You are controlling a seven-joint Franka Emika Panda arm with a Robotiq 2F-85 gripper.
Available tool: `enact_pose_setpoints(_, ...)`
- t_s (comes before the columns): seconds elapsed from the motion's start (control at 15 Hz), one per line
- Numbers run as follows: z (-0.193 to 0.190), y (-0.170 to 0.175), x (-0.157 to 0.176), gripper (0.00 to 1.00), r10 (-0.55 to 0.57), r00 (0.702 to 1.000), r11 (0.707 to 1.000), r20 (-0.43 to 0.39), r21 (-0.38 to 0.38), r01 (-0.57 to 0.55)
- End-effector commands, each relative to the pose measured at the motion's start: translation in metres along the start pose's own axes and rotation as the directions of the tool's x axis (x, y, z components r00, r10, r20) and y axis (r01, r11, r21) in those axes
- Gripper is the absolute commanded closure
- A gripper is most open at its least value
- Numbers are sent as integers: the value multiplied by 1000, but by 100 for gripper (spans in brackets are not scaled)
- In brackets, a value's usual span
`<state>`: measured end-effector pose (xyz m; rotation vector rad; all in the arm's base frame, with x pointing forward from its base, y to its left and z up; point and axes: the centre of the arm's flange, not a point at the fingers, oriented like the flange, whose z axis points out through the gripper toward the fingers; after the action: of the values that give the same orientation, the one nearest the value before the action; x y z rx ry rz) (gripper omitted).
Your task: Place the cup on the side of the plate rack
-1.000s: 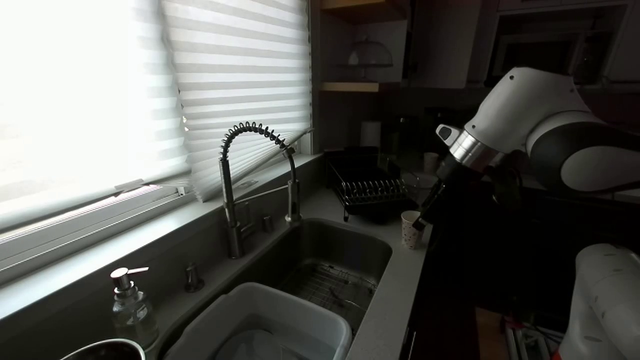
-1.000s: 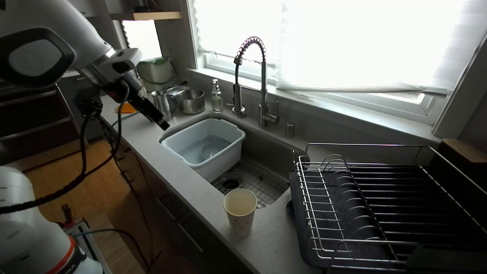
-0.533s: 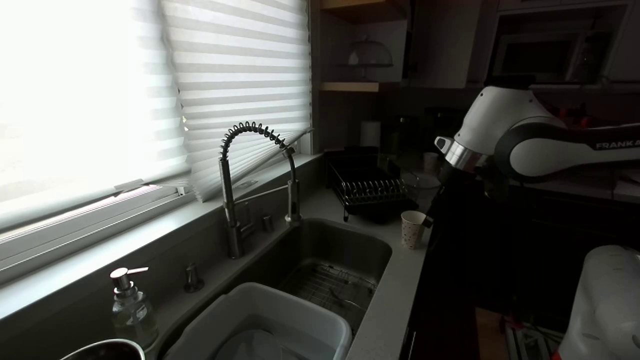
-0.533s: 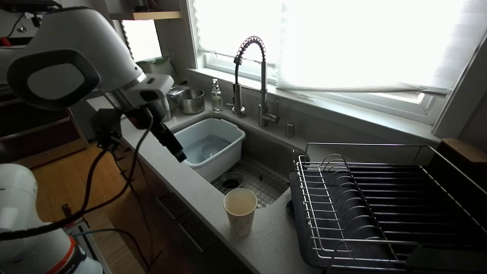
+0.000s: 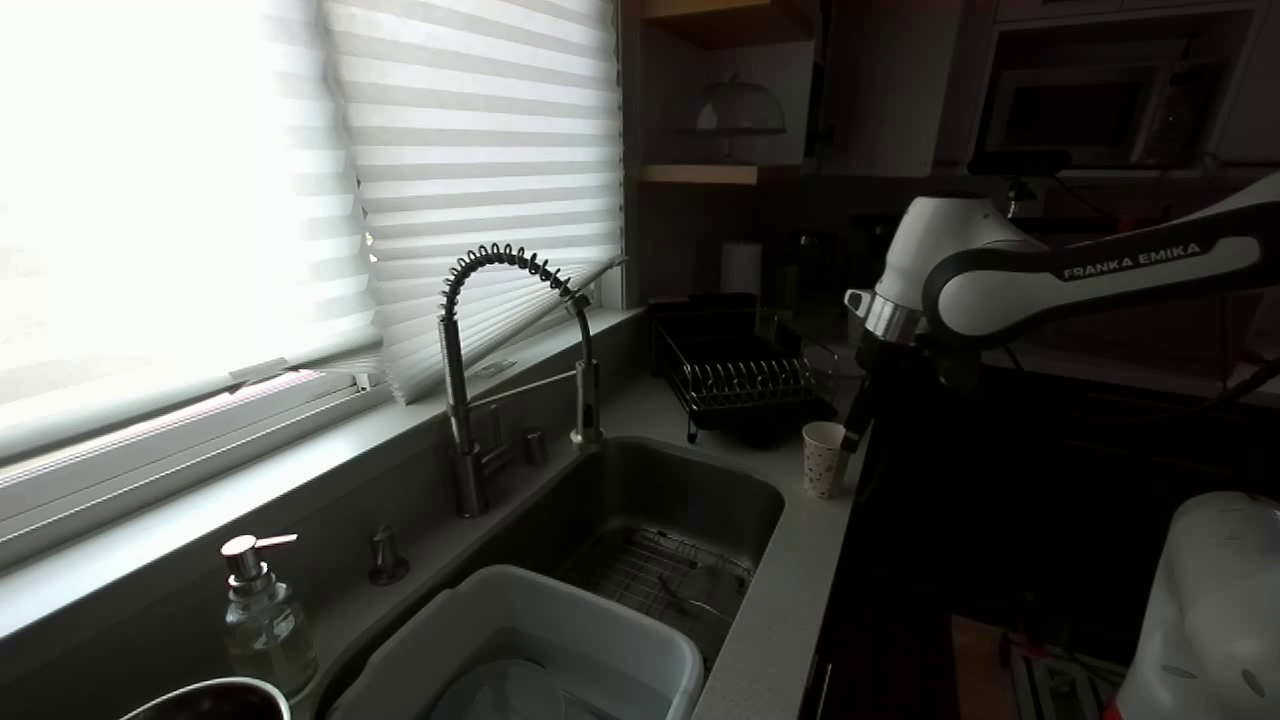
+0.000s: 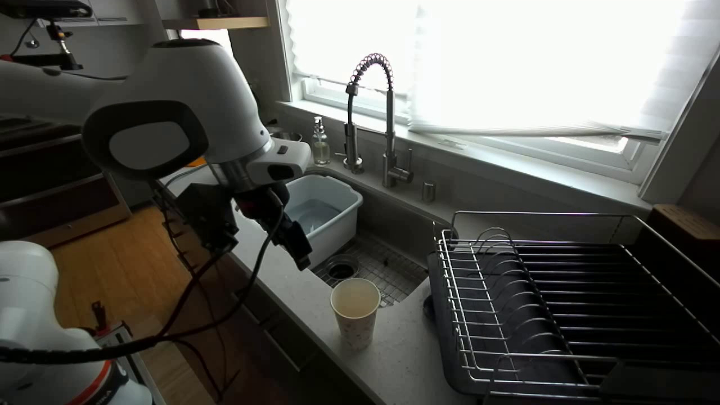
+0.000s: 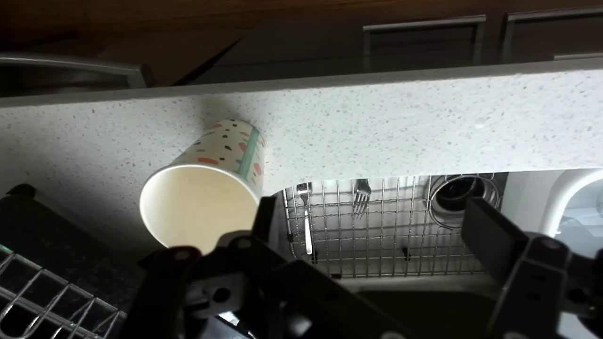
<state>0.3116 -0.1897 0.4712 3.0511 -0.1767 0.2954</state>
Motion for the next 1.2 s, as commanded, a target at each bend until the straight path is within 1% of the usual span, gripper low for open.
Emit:
enact_pose_setpoints(0.0, 19, 27, 22, 0, -5, 999, 997, 36, -74, 8)
enact_pose_setpoints(0.13, 28, 35, 27, 0, 13, 998, 994, 60, -108, -6)
enact_pose_setpoints(0.27, 35, 41, 30, 0, 13, 997, 994, 76, -107, -5)
enact_pose_setpoints(0.4, 48, 50, 33, 0, 34, 995, 989, 99, -149, -19)
enact_pose_setpoints(0.6, 68, 56, 39, 0, 47, 994, 989, 95, -146, -33)
enact_pose_setpoints(0.87, 95, 41, 48, 0, 24, 995, 991, 96, -132, -11)
enact_pose_setpoints(1.0, 100, 27, 55, 0, 13, 999, 993, 51, -121, -6)
enact_pose_setpoints(1.13, 104, 8, 61, 0, -4, 1000, 993, 26, -120, 7)
